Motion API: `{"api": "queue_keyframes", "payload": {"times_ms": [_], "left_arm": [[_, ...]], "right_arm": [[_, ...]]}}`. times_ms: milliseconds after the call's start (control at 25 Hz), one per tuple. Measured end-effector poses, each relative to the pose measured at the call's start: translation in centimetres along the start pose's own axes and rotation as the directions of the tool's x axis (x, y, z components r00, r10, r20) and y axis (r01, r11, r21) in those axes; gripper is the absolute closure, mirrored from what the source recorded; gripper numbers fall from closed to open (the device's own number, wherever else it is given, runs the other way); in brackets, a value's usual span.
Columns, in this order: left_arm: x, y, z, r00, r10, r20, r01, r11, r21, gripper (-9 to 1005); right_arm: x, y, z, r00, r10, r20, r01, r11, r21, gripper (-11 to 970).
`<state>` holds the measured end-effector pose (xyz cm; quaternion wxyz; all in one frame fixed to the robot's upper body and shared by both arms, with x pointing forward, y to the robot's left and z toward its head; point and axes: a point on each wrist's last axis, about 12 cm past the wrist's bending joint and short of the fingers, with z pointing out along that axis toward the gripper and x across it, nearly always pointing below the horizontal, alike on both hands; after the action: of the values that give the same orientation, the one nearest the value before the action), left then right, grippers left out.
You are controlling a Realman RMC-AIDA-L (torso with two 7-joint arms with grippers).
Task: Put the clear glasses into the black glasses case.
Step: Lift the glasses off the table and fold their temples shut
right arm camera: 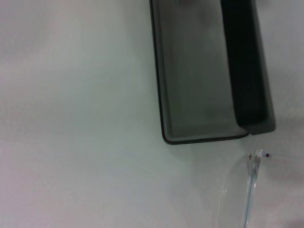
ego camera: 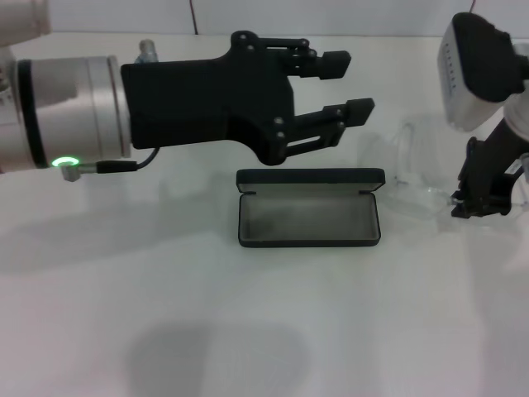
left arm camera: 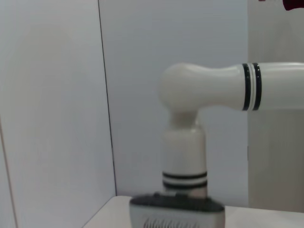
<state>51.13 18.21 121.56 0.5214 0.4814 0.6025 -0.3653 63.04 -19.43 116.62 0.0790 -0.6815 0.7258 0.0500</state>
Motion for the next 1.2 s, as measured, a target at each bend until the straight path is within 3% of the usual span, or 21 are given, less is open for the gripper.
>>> {"api": "queue_keyframes", "payload": {"times_ms": [240,320,360,520,600,680,760,920,1040,1200], "left_arm": [[-0.2,0.3,-1.4,0.999,-0.02,0.039,0.021,1.0,-0.023,520],[-0.4,0.5,-1.8,0.998,-0.022,0.056,0.024,0.999,-0.032,521],[-0.5,0.6,-1.9,0.998,-0.021,0.065,0.024,0.999,-0.035,521],[-1.2,0.9,-2.3,0.995,-0.015,0.099,0.019,0.999,-0.042,521],[-1.7,0.9,-2.6,0.991,-0.012,0.131,0.017,0.999,-0.04,522],[-2.2,1.0,-2.9,0.984,-0.011,0.175,0.018,0.999,-0.038,522],[-2.8,1.1,-3.3,0.969,-0.015,0.246,0.024,0.999,-0.035,527],[-3.2,1.4,-4.0,0.921,-0.023,0.389,0.037,0.999,-0.028,549],[-3.0,1.7,-3.9,0.893,-0.05,0.448,0.052,0.999,0.007,604],[-2.6,2.0,-3.4,0.884,-0.09,0.459,0.061,0.995,0.078,698]], "right_arm": [[1.0,1.1,-3.3,0.999,0.037,0.033,-0.039,0.996,0.077,843],[1.8,2.4,-5.9,0.994,0.06,0.088,-0.071,0.988,0.136,843],[1.8,2.4,-5.9,0.994,0.06,0.088,-0.071,0.988,0.136,843],[2.5,4.8,-10.2,0.944,0.036,0.327,-0.097,0.98,0.172,844],[3.2,6.4,-12.0,0.873,-0.006,0.487,-0.086,0.982,0.167,844],[4.5,8.2,-13.2,0.762,-0.083,0.643,-0.052,0.981,0.188,845],[5.8,9.4,-13.3,0.661,-0.146,0.736,-0.024,0.976,0.216,845],[8.0,11.0,-11.4,0.433,-0.202,0.878,0.01,0.976,0.22,846],[8.1,11.2,-9.6,0.326,-0.222,0.919,0.035,0.974,0.224,846],[6.9,10.3,-7.6,0.264,-0.218,0.939,0.058,0.976,0.211,847]]}}
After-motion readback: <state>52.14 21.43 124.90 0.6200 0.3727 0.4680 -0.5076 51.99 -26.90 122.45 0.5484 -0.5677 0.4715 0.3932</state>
